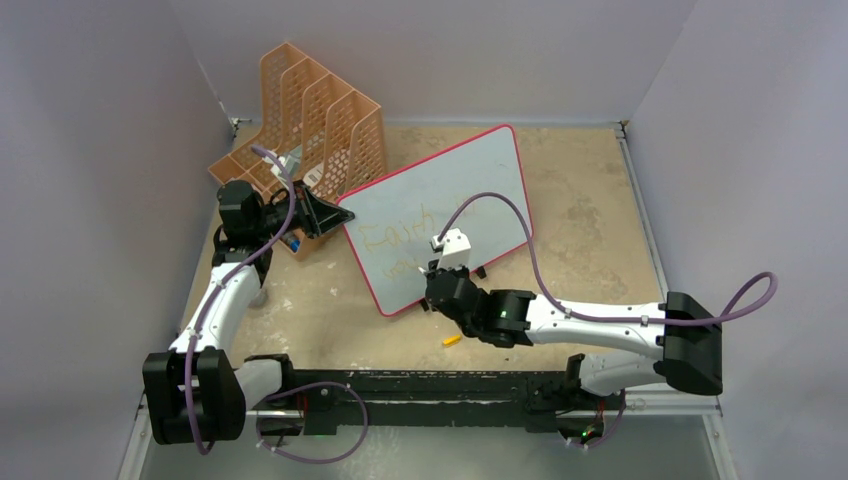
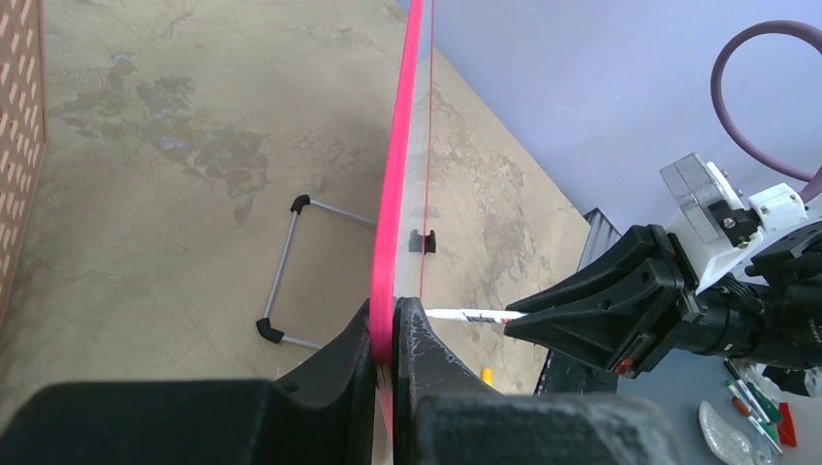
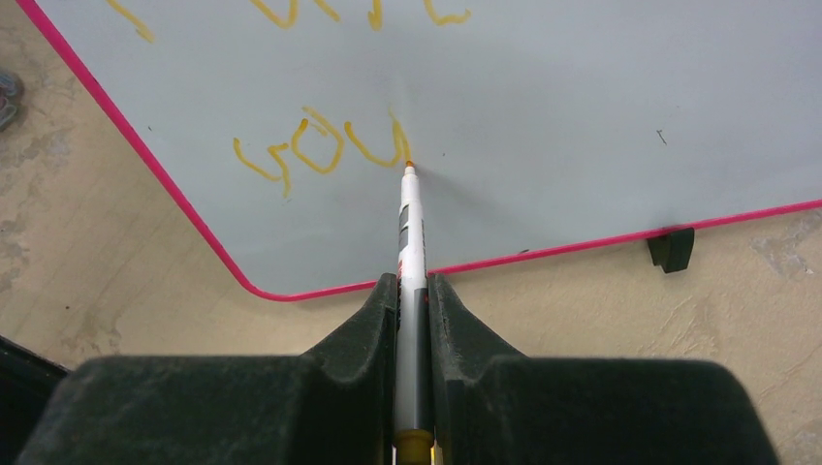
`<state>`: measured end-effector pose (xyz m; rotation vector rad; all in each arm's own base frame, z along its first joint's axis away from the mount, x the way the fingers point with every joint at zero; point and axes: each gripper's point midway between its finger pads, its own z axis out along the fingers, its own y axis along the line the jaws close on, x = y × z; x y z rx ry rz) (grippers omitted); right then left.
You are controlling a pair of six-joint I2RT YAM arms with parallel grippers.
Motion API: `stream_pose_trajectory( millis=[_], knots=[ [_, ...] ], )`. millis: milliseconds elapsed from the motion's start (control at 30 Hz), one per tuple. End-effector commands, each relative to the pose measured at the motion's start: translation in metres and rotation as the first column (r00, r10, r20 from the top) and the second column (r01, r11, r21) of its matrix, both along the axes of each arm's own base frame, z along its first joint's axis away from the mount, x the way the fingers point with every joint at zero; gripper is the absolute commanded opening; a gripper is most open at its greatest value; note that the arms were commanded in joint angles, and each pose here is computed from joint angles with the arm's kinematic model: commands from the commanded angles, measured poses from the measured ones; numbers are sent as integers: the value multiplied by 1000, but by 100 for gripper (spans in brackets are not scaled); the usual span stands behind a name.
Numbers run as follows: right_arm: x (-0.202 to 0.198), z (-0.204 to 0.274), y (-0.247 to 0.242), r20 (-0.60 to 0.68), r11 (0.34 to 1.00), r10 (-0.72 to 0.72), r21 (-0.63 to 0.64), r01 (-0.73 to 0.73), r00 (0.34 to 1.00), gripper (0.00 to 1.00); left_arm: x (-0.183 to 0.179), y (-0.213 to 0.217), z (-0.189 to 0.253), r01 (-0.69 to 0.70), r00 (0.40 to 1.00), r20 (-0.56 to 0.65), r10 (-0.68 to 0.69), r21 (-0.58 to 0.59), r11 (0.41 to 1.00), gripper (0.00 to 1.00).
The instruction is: Write a sentence on the whiteboard
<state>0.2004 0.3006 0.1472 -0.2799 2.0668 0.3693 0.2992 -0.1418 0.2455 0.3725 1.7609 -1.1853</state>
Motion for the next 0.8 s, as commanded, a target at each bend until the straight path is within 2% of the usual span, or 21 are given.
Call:
stream_pose_trajectory(
  millis=[0,467,767],
  knots=[
    [0,-2,-7,-11,1000,-25,5,25,1000,0,12,7,12,-41,990,135,35,48,998,0],
    [10,32,-12,74,997,-61,60,57,995,0,12,7,11,-41,991,132,34,49,998,0],
    [19,35,-6,96,997,-61,61,55,994,0,12,7,11,-39,991,131,33,48,998,0]
  ],
)
